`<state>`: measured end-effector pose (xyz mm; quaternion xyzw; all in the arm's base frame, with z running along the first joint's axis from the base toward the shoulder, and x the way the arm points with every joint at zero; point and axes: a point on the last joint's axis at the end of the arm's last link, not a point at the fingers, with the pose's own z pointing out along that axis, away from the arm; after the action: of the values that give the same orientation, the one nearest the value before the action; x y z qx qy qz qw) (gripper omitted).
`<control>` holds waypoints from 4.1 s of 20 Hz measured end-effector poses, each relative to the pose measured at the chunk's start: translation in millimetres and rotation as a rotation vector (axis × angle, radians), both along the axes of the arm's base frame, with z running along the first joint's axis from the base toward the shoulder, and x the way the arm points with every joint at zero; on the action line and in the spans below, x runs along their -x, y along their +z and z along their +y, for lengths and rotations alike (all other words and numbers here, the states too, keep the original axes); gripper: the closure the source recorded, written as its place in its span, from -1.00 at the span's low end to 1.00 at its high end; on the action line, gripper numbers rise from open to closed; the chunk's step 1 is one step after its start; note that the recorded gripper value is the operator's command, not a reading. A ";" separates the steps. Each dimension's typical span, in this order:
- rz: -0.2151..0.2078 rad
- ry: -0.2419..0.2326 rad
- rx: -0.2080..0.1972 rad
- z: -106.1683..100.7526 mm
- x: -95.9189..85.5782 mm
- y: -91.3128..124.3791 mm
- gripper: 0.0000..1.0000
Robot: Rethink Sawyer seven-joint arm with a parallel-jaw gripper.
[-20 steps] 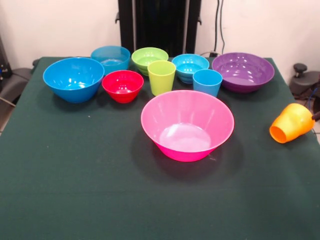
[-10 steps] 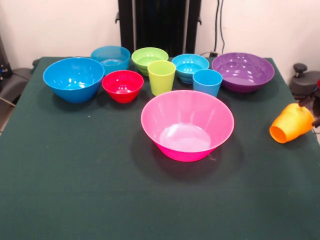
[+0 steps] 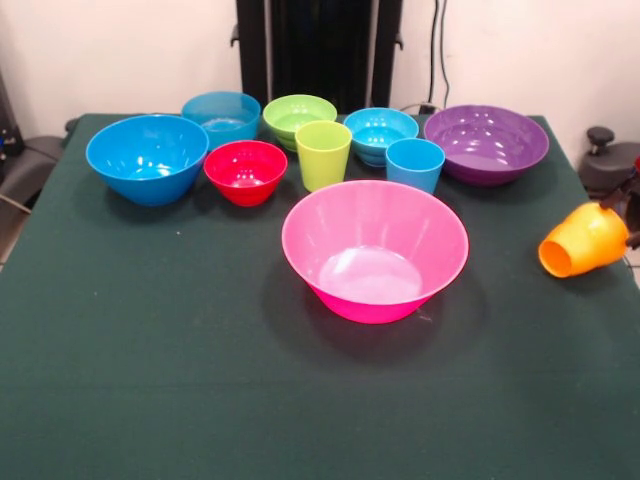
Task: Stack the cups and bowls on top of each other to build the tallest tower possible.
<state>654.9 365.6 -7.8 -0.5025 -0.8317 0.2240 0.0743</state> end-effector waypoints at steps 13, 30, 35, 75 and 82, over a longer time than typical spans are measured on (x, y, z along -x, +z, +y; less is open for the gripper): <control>-0.036 -0.010 -0.003 -3.1 4.5 1.8 -1.00; -0.064 -0.033 -0.010 -12.5 13.6 3.2 -1.00; -0.084 -0.028 0.001 -18.3 19.6 4.3 -1.00; -0.160 0.121 0.073 -57.8 37.3 5.3 -1.00; -0.161 0.069 0.103 -50.9 57.9 -3.7 -1.00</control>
<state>596.9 314.7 -11.4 -0.4931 -0.8391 0.2280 -0.0265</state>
